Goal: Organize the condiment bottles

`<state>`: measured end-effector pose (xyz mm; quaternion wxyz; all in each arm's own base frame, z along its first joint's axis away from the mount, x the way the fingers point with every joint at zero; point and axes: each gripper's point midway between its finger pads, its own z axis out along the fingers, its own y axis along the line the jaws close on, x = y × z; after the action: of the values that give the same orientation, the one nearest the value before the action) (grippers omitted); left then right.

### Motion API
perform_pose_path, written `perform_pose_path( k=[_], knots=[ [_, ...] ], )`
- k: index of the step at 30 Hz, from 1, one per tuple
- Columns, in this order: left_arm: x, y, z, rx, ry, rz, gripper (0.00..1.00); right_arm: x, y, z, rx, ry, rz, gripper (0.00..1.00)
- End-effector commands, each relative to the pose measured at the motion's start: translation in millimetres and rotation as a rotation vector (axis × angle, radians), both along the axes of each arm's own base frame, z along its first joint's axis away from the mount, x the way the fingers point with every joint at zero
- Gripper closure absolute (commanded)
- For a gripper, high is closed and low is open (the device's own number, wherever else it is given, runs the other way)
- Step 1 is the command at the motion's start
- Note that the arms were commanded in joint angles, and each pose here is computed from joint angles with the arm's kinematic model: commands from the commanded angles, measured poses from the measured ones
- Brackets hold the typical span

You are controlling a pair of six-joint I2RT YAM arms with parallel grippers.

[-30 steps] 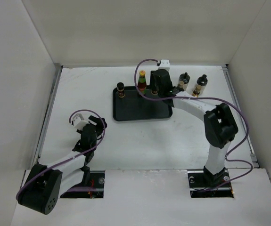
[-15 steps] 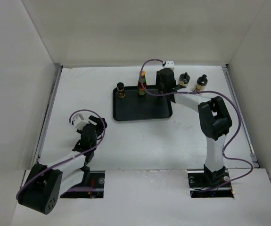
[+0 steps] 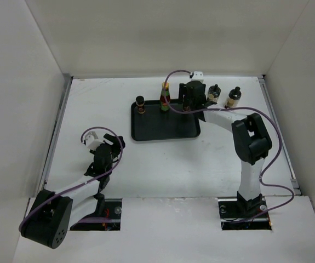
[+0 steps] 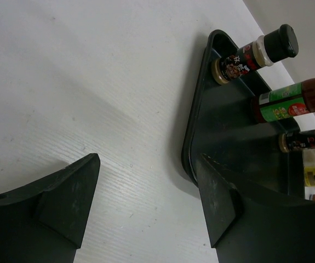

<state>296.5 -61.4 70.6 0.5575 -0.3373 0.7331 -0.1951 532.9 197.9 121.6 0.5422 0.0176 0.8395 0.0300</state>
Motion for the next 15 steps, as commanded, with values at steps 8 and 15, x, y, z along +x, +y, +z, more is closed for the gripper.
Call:
perform_pose_path(
  k=[8, 15],
  knots=[
    [13, -6, 26, -0.031, -0.08, -0.009, 0.31, -44, -33, 142, 0.092, -0.262, -0.019, 0.17],
    [14, -8, 25, -0.032, -0.078, -0.017, 0.3, -42, -88, 102, 0.023, -0.166, -0.159, 0.15]
  ],
)
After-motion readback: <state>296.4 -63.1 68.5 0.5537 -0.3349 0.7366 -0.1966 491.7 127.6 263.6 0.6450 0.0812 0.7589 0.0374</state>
